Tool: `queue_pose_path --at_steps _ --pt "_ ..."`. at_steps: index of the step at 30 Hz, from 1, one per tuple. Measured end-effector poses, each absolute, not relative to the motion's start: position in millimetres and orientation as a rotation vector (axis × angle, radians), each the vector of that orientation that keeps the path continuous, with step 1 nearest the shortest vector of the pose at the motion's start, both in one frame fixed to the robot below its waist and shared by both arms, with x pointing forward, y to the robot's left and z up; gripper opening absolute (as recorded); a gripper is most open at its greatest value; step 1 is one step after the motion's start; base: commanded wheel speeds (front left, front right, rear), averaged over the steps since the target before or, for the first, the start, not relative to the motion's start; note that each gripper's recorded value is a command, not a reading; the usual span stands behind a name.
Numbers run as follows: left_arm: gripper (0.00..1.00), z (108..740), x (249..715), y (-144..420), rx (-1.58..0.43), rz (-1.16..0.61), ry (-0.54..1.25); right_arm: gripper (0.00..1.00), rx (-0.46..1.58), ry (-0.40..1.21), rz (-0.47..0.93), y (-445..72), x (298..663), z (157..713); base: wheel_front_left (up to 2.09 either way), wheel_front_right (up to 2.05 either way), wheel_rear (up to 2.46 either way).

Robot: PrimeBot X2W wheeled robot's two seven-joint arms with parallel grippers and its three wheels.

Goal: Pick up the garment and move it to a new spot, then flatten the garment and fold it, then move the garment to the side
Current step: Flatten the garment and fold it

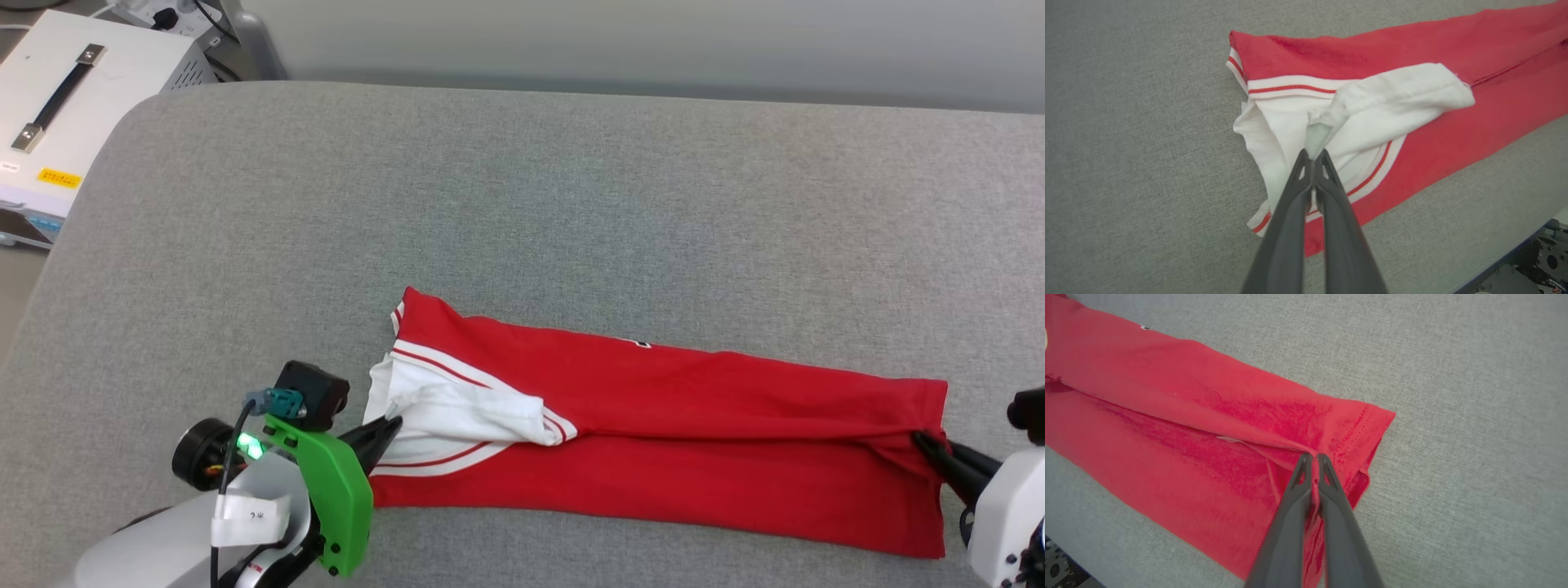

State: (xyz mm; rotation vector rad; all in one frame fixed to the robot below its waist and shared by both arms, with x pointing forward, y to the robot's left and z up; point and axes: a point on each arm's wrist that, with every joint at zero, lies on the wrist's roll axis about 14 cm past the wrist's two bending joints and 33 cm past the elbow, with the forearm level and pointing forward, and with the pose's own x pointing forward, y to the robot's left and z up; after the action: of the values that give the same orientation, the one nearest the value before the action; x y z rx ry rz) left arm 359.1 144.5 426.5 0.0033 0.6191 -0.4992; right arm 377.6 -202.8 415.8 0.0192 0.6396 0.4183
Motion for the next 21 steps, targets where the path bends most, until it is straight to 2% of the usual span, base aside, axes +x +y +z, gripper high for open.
queue_pose_path --at_steps 4,5,6,7,11,16,21 --pt "0.0 410.4 354.9 148.0 -0.003 -0.477 0.661 0.0 0.04 0.69 0.397 -203.3 365.8 400.5 0.0 0.0 0.0" --pt "0.33 406.3 354.3 147.9 -0.007 -0.472 0.67 0.11 0.05 0.704 0.391 -202.6 363.7 396.7 0.0 0.0 0.0" --pt "0.84 402.1 353.7 147.9 -0.008 -0.467 0.68 0.41 0.062 0.711 0.385 -201.8 362.9 394.3 0.0 0.0 0.0" --pt "1.0 399.6 353.6 147.8 -0.008 -0.463 0.684 1.0 0.069 0.713 0.381 -201.1 362.7 393.3 0.0 0.0 0.0" --pt "1.0 405.7 362.5 147.6 -0.026 -0.431 0.616 1.0 0.104 0.676 0.367 -198.6 367.8 401.6 0.0 0.0 0.0" --pt "1.0 427.2 374.3 161.4 -0.03 -0.331 0.464 1.0 0.197 0.559 0.356 -198.0 379.7 438.0 0.0 0.0 0.0" --pt "1.0 453.6 386.5 189.9 0.009 -0.181 0.323 1.0 0.198 0.502 0.285 -231.0 390.2 465.2 0.0 0.0 0.0"
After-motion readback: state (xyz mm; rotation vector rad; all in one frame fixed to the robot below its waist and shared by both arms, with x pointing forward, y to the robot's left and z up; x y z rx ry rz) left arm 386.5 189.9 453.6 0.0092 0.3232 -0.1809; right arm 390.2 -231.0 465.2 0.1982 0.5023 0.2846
